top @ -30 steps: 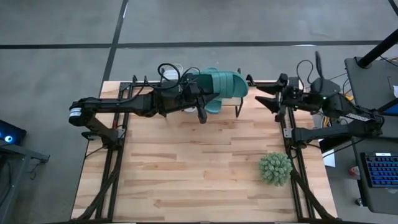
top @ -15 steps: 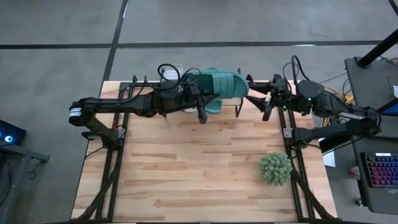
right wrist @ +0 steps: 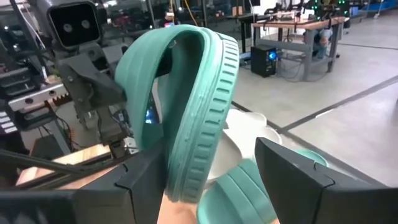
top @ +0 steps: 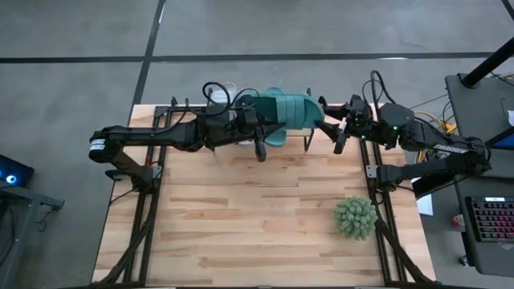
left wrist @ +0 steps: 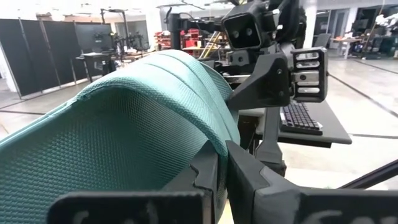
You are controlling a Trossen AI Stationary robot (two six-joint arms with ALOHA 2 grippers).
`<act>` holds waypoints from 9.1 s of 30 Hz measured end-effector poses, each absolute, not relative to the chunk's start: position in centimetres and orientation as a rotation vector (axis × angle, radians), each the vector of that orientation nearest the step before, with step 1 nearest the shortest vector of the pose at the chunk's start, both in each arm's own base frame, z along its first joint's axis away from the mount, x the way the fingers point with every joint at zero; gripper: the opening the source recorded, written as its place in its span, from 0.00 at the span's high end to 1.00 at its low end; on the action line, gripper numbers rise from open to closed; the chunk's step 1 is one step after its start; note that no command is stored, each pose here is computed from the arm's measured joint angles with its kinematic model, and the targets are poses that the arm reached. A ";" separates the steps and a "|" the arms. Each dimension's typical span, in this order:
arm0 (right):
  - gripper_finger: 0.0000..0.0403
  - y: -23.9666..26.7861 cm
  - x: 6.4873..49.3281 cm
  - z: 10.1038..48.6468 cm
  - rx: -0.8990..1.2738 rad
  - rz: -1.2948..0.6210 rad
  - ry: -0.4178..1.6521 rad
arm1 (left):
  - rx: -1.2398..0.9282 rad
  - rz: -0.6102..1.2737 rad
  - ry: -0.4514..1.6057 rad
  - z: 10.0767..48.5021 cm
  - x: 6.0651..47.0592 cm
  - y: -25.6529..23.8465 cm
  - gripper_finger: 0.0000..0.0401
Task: Pick and place slides into the shelf
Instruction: Put the green slide on the shelf
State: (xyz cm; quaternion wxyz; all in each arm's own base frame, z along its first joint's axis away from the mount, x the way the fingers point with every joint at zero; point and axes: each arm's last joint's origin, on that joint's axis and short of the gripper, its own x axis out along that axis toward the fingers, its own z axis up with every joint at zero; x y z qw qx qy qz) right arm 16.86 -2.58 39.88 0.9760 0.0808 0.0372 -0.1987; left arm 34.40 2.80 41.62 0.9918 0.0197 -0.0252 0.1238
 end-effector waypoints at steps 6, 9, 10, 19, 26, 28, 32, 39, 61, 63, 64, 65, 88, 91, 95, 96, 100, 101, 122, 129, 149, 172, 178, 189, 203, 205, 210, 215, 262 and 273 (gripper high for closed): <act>0.43 -2.6 17.5 39.7 0.162 -0.401 0.083 | 0.040 0.241 -0.050 41.6 34.4 2.7 1.00; 0.43 -2.6 17.3 39.9 0.167 -0.401 0.075 | 0.040 0.238 -0.051 41.6 34.4 2.7 1.00; 0.43 -2.6 17.2 39.9 0.169 -0.401 0.072 | 0.040 0.239 -0.051 41.6 34.4 2.7 1.00; 0.43 -2.6 16.6 40.4 0.174 -0.400 0.035 | 0.041 0.234 -0.019 40.7 34.6 2.6 1.00; 0.43 -2.6 16.7 40.3 0.202 -0.401 0.036 | 0.041 0.232 -0.020 40.6 34.6 2.5 1.00; 0.43 -2.6 16.8 40.3 0.202 -0.401 0.034 | 0.040 0.232 -0.024 40.7 34.6 2.5 1.00; 0.43 -2.6 16.8 40.3 0.204 -0.401 0.029 | 0.040 0.230 -0.022 40.6 34.6 2.5 1.00; 0.49 -2.6 16.8 40.3 0.258 -0.394 0.026 | 0.040 0.225 -0.024 40.6 34.6 2.4 1.00; 0.88 -2.6 16.8 40.1 0.398 -0.401 0.011 | 0.066 0.219 -0.024 40.7 34.6 2.4 1.00; 0.91 -2.6 16.8 40.0 0.411 -0.406 0.021 | 0.066 0.219 -0.022 40.7 34.6 2.4 1.00; 0.91 -2.6 16.8 39.9 0.418 -0.413 0.025 | 0.066 0.219 -0.021 40.6 34.6 2.4 1.00; 0.91 -2.6 16.8 39.9 0.424 -0.416 0.028 | 0.066 0.218 -0.020 40.6 34.6 2.4 1.00; 0.92 -2.7 16.4 40.0 0.427 -0.444 0.012 | 0.163 0.212 -0.015 40.7 34.6 2.4 0.61; 0.92 -2.7 16.1 40.1 0.425 -0.460 0.004 | 0.163 0.251 -0.012 40.7 34.5 2.5 0.51; 0.93 -2.6 15.4 40.4 0.426 -0.469 -0.013 | 0.161 0.317 -0.018 41.1 34.2 2.7 0.42; 0.93 -2.6 15.2 40.4 0.426 -0.474 -0.018 | 0.161 0.337 -0.019 41.2 34.1 2.8 0.41; 0.93 -2.6 14.3 40.6 0.426 -0.488 -0.030 | 0.186 0.396 -0.028 41.8 33.4 2.9 0.40; 0.93 -2.6 14.1 40.6 0.425 -0.498 -0.033 | 0.196 0.413 -0.032 42.1 33.1 2.9 0.40; 0.93 -3.2 13.4 41.5 0.606 -0.758 -0.275 | 0.471 0.873 0.053 46.1 27.1 3.4 0.40; 0.93 -3.5 14.5 41.6 0.723 -0.790 -0.387 | 0.584 0.923 0.177 46.1 26.0 3.5 0.40; 0.93 -1.0 23.6 39.0 0.876 -1.021 -0.683 | 0.733 1.022 0.299 47.7 20.9 3.5 0.40; 0.93 5.4 26.7 34.9 1.027 -1.102 -0.752 | 0.822 0.628 0.263 45.9 23.3 2.7 0.40; 0.93 5.6 26.5 35.0 1.013 -1.100 -0.736 | 0.631 0.419 0.147 45.4 24.3 2.6 0.40; 0.93 6.2 26.2 35.1 0.985 -1.089 -0.697 | 0.226 0.021 0.082 46.6 26.7 5.5 0.40; 0.93 6.8 26.1 35.1 0.930 -1.086 -0.642 | -0.033 -0.231 0.170 48.5 29.4 11.1 0.40; 0.93 7.0 26.1 35.1 0.930 -1.081 -0.638 | -0.074 -0.226 0.181 48.3 29.6 12.0 0.40; 0.93 7.1 26.0 35.2 0.902 -1.085 -0.616 | -0.204 -0.294 0.215 47.1 30.2 14.0 0.40; 0.93 7.3 26.0 35.2 0.903 -1.074 -0.609 | -0.246 -0.317 0.241 45.8 31.3 14.9 0.40; 0.94 7.4 26.0 35.2 0.853 -1.058 -0.560 | -0.214 -0.297 0.238 43.7 34.5 15.2 0.51; 0.94 7.4 26.0 35.2 0.846 -1.057 -0.554 | -0.242 -0.286 0.213 43.3 34.8 15.4 0.96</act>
